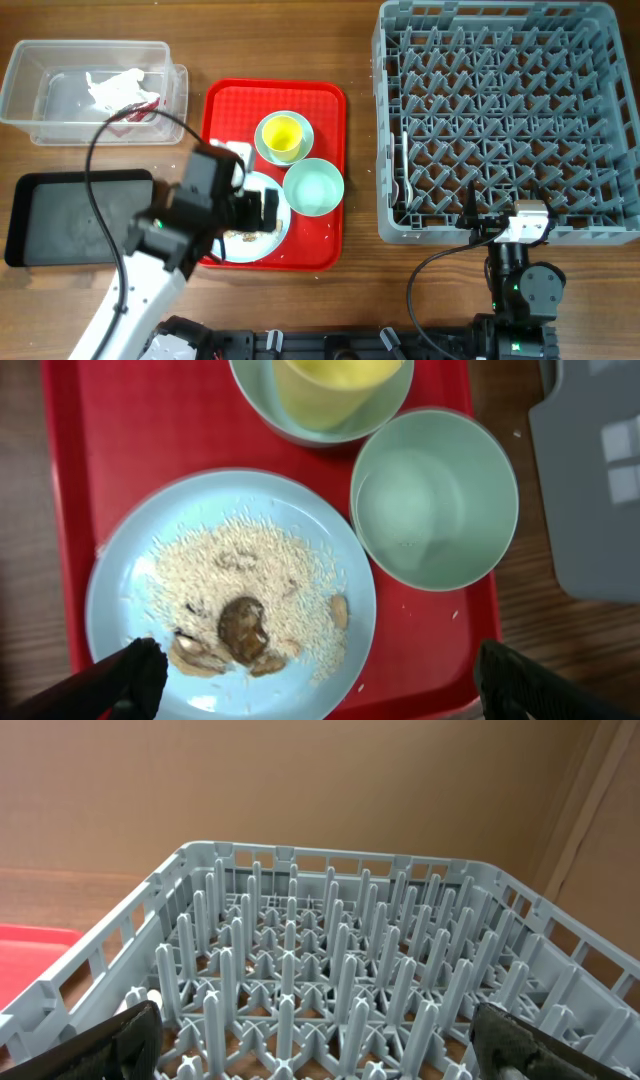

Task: Sort waste into correct bins and load items into the dishwasher rack
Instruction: 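Grasp the rim of the light-blue plate with the left gripper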

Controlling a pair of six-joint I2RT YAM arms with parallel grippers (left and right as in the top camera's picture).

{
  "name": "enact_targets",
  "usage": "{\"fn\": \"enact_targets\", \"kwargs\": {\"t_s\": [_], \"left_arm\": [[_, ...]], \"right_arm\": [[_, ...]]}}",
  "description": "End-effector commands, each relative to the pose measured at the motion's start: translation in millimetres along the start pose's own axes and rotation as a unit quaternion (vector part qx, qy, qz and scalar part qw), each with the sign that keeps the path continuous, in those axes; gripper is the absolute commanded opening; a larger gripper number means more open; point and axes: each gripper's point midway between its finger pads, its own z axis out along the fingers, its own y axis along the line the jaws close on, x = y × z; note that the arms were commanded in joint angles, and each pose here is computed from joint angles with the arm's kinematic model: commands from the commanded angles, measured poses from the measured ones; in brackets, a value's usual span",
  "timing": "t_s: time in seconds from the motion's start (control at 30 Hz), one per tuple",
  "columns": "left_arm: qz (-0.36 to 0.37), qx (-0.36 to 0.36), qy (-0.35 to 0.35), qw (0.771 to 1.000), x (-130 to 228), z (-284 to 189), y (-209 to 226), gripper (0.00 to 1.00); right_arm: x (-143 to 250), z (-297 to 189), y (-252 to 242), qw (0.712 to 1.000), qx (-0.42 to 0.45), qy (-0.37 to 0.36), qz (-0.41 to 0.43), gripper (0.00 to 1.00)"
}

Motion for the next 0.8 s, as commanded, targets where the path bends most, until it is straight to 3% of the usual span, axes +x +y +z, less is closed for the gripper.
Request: {"fn": "enact_targets", "kwargs": {"t_s": [0.0,0.13,0.4,0.43,0.6,0.7,0.77], "left_arm": [[-0.015,-0.005,0.009,1.000,34.9,6.9,-19.8,1.00],[0.026,-0.070,-0.003,0.997,54.2,18.4,-46.8,1.00],[0.066,-0.141,0.064,0.986,76.8,83.5,-46.9,0.98],[0.071,-0.152,0.062,0.984,76.5,83.5,-42.8,0.91],[0.058,-0.161,0.073,0.983,86.7,95.2,-20.9,0.82],[0.074,-0.153,0.070,0.983,84.5,98.6,-21.1,0.62],[0.061,-0.156,0.067,0.984,82.0,100.9,-16.0,0.58]], "right_arm": [[-1.4,-0.2,-4.3,1.000,0.011,-0.003,-0.005,1.00],[-1.6,-0.3,-4.3,1.000,0.011,-0.003,-0.005,1.00],[-1.6,-0.3,-4.2,1.000,0.011,-0.003,-0.005,1.00],[-1.4,-0.2,-4.3,1.000,0.011,-0.003,-0.005,1.00],[-1.4,-0.2,-4.3,1.000,0.011,-0.003,-0.005,1.00],[-1.4,-0.2,-4.3,1.000,0.011,-0.003,-0.005,1.00],[-1.4,-0.2,-4.3,1.000,0.011,-0.003,-0.005,1.00]]}}
